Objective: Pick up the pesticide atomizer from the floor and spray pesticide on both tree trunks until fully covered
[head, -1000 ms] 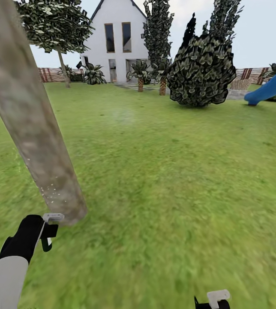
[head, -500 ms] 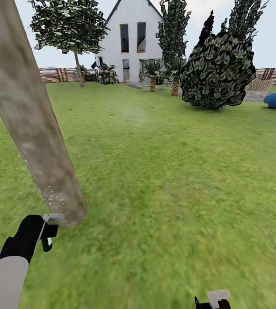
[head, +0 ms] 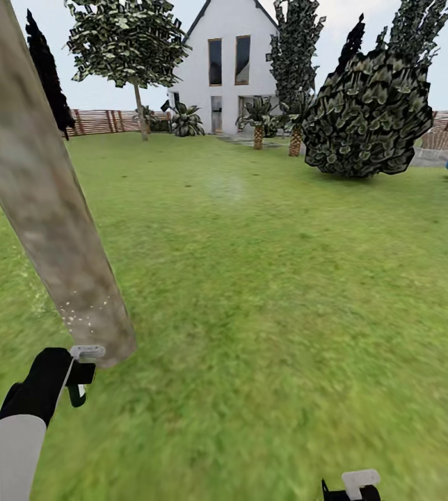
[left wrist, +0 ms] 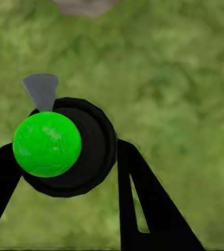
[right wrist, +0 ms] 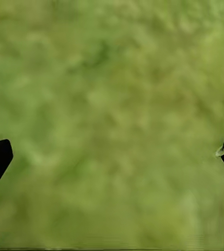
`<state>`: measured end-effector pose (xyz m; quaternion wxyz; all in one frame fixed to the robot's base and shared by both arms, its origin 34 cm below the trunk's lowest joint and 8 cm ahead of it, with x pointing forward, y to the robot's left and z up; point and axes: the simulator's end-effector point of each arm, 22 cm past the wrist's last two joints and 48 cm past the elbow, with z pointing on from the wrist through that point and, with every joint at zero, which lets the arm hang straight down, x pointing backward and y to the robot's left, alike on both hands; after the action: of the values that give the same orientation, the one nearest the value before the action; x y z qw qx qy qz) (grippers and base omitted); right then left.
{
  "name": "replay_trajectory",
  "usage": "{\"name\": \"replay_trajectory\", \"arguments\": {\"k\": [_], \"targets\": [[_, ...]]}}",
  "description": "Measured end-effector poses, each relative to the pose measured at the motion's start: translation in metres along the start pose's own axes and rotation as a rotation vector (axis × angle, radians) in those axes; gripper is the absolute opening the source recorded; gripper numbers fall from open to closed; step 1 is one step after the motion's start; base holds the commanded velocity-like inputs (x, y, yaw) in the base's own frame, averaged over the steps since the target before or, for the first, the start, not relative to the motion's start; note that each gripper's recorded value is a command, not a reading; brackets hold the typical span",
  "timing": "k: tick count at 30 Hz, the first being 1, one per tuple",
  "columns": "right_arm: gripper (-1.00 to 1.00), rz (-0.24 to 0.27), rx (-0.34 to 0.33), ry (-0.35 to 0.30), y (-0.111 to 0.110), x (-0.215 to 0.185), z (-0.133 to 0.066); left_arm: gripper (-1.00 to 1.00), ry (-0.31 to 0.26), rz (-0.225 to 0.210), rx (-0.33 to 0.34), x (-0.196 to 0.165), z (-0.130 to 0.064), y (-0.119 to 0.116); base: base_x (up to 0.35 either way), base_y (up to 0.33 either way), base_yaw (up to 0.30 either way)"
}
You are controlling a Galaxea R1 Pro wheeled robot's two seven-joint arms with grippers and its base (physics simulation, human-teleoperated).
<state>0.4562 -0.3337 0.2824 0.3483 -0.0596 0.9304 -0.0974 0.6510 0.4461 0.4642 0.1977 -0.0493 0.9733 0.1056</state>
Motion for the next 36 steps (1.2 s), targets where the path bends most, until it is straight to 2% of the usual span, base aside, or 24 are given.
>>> {"name": "replay_trajectory", "arguments": {"k": [6, 9, 10, 11, 12, 13, 14, 15, 16, 18, 20, 24, 26, 29, 30, 31, 33, 35, 36], "targets": [[1.00, -0.001, 0.001, 0.000, -0.001, 0.000, 0.000, -1.00, -0.022, -0.009, 0.000, -0.020, -0.009, 0.001, -0.121, -0.007, 0.277], [1.00, -0.001, 0.001, 0.000, -0.001, 0.000, 0.000, -1.00, -0.023, -0.047, 0.007, -0.056, -0.028, 0.004, -0.001, 0.000, 0.255], [1.00, -0.001, 0.000, 0.000, -0.001, 0.000, 0.000, -1.00, -0.027, -0.053, 0.007, -0.077, -0.041, 0.004, 0.000, 0.000, 0.087], [1.00, -0.001, 0.000, 0.000, -0.001, 0.000, 0.000, -1.00, -0.067, -0.047, 0.009, -0.111, -0.059, 0.004, 0.000, 0.000, 0.036], [1.00, -0.002, -0.001, 0.000, 0.000, 0.000, 0.000, -1.00, -0.071, -0.034, 0.000, -0.120, -0.063, 0.006, 0.000, 0.000, 0.023], [1.00, -0.003, -0.002, 0.000, 0.000, 0.000, 0.000, -1.00, -0.068, -0.030, -0.007, -0.122, -0.064, 0.009, 0.000, 0.000, 0.007], [1.00, -0.004, -0.001, 0.000, -0.001, 0.000, 0.000, -1.00, -0.047, -0.032, -0.012, -0.118, -0.061, 0.023, 0.000, 0.000, 0.002], [1.00, -0.004, -0.001, 0.000, -0.001, 0.000, 0.000, -1.00, -0.028, -0.032, 0.041, -0.114, -0.059, 0.023, 0.000, 0.000, 0.001], [1.00, -0.004, -0.001, 0.000, -0.001, 0.000, 0.000, -1.00, -0.016, -0.008, 0.067, -0.110, -0.058, 0.025, 0.000, 0.000, 0.000], [1.00, -0.003, -0.001, 0.000, -0.001, 0.000, 0.000, -1.00, -0.001, 0.045, 0.049, -0.106, -0.058, 0.033, 0.000, 0.000, 0.000], [1.00, -0.003, 0.000, 0.000, -0.001, 0.000, 0.000, -1.00, 0.003, 0.058, 0.049, -0.105, -0.058, 0.033, 0.226, 0.073, 0.000], [1.00, -0.003, 0.000, 0.000, -0.001, 0.000, 0.000, -1.00, -0.019, 0.056, 0.044, -0.117, -0.065, 0.036, 0.271, 0.096, 0.000], [1.00, -0.003, 0.000, 0.000, -0.001, 0.000, 0.000, -1.00, -0.063, 0.051, 0.039, -0.142, -0.080, 0.041, 0.064, 0.023, 0.000], [1.00, -0.003, 0.000, 0.000, -0.001, 0.000, 0.000, -1.00, -0.086, 0.046, -0.015, -0.157, -0.093, 0.069, 0.012, 0.004, 0.000], [1.00, -0.003, 0.000, 0.000, -0.001, 0.000, 0.000, -1.00, -0.096, 0.033, -0.038, -0.162, -0.100, 0.089, 0.002, 0.001, 0.005], [1.00, -0.003, 0.000, 0.000, -0.001, 0.000, 0.000, -1.00, -0.098, 0.029, -0.031, -0.162, -0.102, 0.092, 0.001, 0.000, 0.072], [1.00, -0.003, 0.000, 0.000, -0.001, 0.000, 0.000, -1.00, -0.099, 0.031, 0.041, -0.164, -0.102, 0.074, 0.000, 0.000, 0.189], [1.00, -0.003, 0.000, 0.000, -0.002, 0.000, 0.000, -1.00, -0.092, 0.108, 0.066, -0.167, -0.102, 0.043, 0.000, 0.000, 0.265], [1.00, -0.003, 0.000, 0.000, -0.001, 0.000, 0.000, -1.00, -0.104, 0.131, 0.070, -0.172, -0.105, 0.034, 0.000, 0.000, 0.124]]}}
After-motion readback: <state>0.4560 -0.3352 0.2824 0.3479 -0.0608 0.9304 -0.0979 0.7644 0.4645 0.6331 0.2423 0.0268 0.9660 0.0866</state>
